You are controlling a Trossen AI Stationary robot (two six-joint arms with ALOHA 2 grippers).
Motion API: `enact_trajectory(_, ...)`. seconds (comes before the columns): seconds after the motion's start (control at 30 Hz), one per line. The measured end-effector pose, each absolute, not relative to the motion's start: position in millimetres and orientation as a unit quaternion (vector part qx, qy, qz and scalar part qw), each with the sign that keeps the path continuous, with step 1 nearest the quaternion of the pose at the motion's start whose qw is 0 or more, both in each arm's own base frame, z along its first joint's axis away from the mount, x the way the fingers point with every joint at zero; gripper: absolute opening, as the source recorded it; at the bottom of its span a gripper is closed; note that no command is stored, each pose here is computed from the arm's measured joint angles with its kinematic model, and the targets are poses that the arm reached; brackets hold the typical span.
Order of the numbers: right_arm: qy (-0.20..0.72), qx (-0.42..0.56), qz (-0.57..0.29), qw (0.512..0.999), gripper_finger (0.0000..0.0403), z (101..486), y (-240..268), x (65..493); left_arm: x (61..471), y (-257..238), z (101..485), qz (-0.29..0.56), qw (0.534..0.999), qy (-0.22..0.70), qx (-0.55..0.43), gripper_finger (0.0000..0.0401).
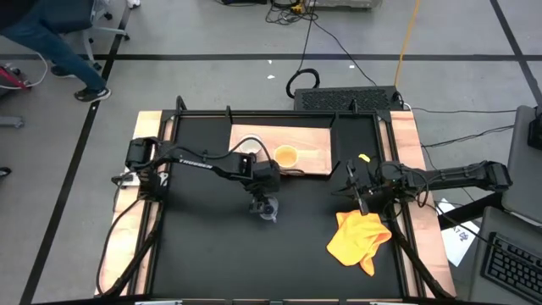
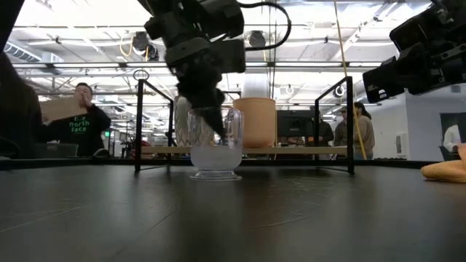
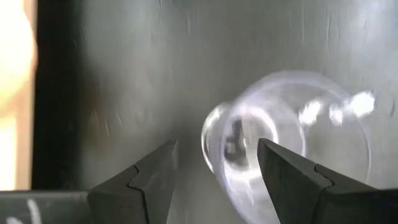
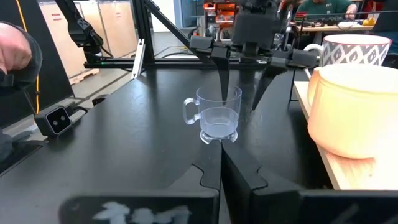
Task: Stack small to large cups/mugs on shelf
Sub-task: Put the transparent mug on the shelf
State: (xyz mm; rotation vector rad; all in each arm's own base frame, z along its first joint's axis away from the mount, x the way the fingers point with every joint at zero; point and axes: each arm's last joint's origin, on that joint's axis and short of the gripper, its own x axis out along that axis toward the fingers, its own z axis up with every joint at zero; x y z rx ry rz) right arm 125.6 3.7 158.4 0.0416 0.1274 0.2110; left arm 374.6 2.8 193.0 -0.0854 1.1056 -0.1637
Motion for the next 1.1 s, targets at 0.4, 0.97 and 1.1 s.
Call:
enact_trajectory(0.4, 0.057, 0.02, 0.105, 0.993, 0.0, 159.6, 3.7, 126.0, 375.4, 3.4, 191.6, -0.077, 0.847, 0.525, -0.04, 0.0223)
enact_trajectory(0.97, 0.057, 0.019, 0.105, 0.993, 0.0, 159.6, 3.7, 126.0, 375.3, 3.4, 191.5, -0.073, 0.846, 0.526, -0.047, 0.019)
enact_trajectory(1.1, 0.057, 0.02, 0.105, 0.993, 0.0, 159.6, 3.7, 126.0, 375.2, 3.4, 191.5, -0.073, 0.846, 0.526, -0.048, 0.0123)
